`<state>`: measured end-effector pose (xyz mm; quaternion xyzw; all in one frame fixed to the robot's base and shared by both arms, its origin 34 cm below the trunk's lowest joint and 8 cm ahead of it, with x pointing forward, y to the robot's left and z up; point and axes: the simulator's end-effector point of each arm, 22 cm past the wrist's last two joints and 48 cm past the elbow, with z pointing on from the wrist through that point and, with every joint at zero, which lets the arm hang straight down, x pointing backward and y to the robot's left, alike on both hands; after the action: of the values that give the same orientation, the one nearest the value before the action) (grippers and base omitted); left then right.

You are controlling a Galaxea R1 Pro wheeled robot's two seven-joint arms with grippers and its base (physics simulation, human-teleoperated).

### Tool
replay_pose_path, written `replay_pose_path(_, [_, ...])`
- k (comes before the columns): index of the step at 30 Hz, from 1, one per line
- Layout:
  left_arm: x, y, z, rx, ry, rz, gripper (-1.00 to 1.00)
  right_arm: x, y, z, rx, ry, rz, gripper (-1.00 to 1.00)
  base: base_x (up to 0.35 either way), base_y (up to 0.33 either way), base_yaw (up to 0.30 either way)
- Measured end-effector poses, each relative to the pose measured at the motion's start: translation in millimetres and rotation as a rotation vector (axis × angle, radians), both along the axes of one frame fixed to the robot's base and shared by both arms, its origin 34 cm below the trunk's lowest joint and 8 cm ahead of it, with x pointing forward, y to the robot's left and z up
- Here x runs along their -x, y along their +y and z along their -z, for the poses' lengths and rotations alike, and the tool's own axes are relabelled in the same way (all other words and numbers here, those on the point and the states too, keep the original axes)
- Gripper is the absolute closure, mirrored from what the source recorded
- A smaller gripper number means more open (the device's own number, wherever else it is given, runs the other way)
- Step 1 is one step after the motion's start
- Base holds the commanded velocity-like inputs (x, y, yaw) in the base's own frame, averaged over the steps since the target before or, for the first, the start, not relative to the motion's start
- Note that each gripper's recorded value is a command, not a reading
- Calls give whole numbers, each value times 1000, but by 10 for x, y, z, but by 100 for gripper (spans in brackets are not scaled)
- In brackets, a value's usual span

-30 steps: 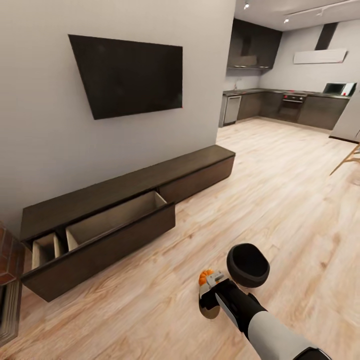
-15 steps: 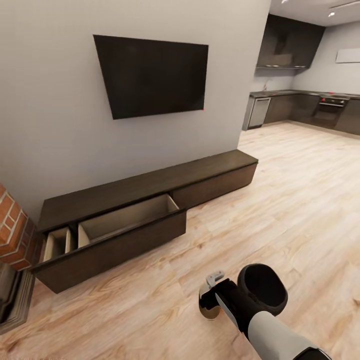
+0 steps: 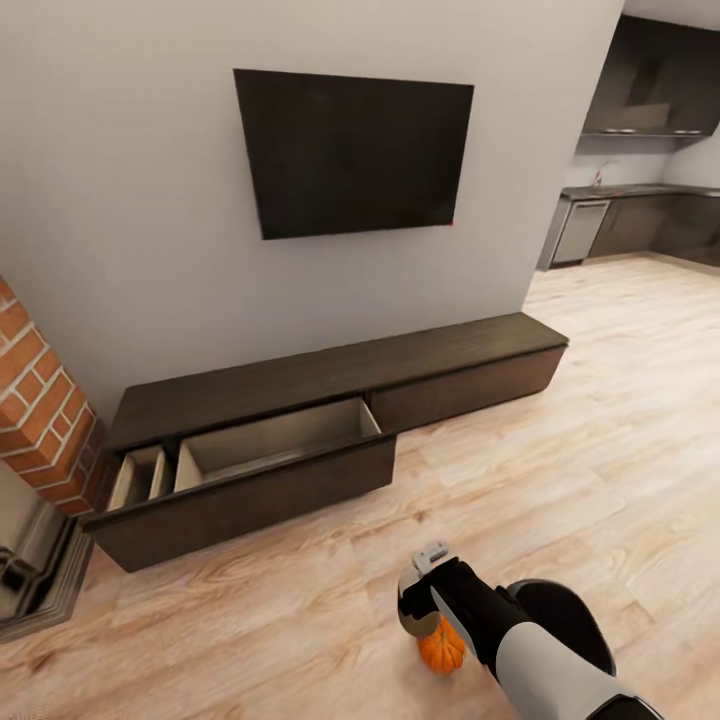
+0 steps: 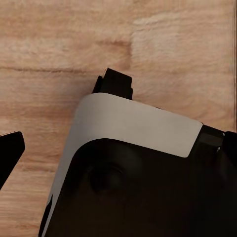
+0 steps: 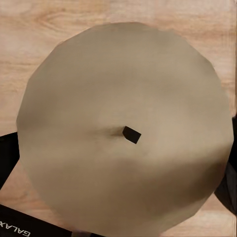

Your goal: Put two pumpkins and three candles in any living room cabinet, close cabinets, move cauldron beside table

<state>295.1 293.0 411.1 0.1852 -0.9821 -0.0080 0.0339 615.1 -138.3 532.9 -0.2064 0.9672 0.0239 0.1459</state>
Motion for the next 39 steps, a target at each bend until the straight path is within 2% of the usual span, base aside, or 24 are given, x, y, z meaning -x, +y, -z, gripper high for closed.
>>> replay_pose_path(5, [0, 1, 0, 0, 0, 0, -100, 0, 8, -1, -1, 0, -1, 100, 120, -134, 291])
replay_pose_path(39, [0, 1, 0, 0, 0, 0, -100, 4, 60, -8, -7, 0, -3, 100, 1, -1, 292])
